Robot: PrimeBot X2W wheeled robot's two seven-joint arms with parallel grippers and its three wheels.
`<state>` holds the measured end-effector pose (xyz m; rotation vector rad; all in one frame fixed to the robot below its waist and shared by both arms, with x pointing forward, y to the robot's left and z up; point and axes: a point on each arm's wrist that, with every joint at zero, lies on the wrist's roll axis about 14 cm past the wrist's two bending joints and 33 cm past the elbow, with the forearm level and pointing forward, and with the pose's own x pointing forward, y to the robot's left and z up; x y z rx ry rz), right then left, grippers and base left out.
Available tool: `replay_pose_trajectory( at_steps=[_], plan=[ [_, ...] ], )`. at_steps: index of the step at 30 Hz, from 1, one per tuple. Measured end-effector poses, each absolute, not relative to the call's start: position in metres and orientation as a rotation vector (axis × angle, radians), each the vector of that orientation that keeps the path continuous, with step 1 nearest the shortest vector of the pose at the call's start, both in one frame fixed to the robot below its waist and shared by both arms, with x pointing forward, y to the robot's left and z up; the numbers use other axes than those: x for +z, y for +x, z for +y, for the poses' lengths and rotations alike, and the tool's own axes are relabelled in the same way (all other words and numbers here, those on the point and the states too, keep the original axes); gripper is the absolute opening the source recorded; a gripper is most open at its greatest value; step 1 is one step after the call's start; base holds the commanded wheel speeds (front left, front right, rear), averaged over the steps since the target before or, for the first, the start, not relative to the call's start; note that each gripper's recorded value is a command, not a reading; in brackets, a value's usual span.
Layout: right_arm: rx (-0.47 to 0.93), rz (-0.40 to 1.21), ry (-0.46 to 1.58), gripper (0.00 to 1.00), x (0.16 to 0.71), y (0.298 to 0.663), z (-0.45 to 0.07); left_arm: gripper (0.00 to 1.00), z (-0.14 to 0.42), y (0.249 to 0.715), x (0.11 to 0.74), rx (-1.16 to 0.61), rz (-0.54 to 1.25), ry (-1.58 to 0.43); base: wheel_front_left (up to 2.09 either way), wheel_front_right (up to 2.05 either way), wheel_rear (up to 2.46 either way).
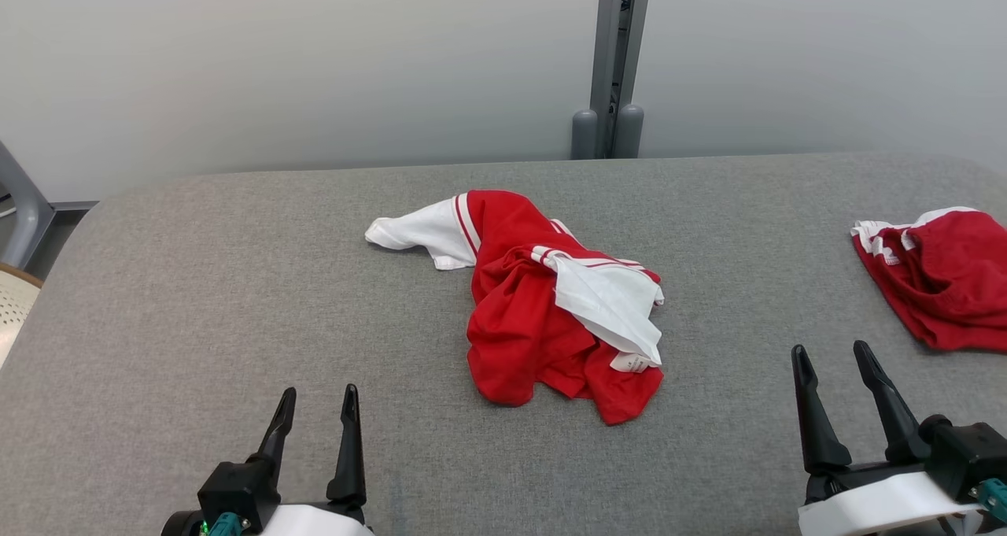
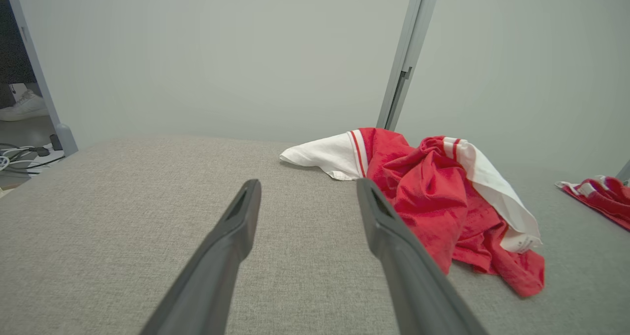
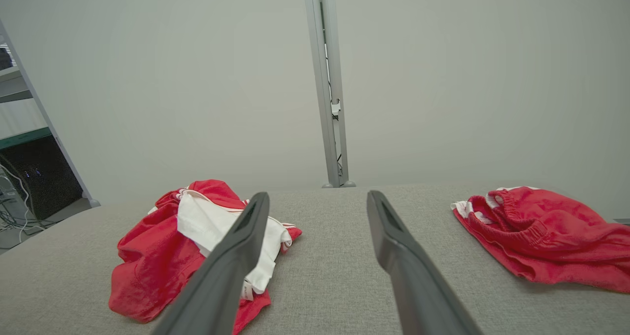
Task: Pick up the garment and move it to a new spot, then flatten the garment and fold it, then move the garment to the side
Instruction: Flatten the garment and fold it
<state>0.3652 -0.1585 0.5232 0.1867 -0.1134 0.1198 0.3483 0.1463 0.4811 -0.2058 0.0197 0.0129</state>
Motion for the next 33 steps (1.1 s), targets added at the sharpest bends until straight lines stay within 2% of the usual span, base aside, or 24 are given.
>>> replay_pose_trajectory(
  at_steps=[6,12,16,25,33],
  plan=[
    [0.135,-0.107,0.186,1.0,0.522,0.369,-0.153,1.0,0.152,0.346,0.48,0.031,0.02,-0.201,0.0,0.0,0.0],
    [0.133,-0.1,0.187,1.0,0.519,0.371,-0.154,1.0,0.139,0.354,0.484,-0.025,0.011,-0.182,0.0,0.0,0.0],
    [0.111,-0.1,0.186,1.0,0.518,0.373,-0.161,1.0,0.114,0.368,0.49,-0.129,0.014,-0.148,0.0,0.0,0.0],
    [0.038,-0.105,0.175,1.0,0.518,0.376,-0.186,1.0,0.009,0.4,0.506,-0.513,0.046,-0.039,0.0,0.0,0.0],
    [-0.031,-0.087,0.166,1.0,0.51,0.374,-0.208,1.0,-0.035,0.422,0.474,-0.629,0.196,-0.041,0.0,0.0,0.0]
  ],
)
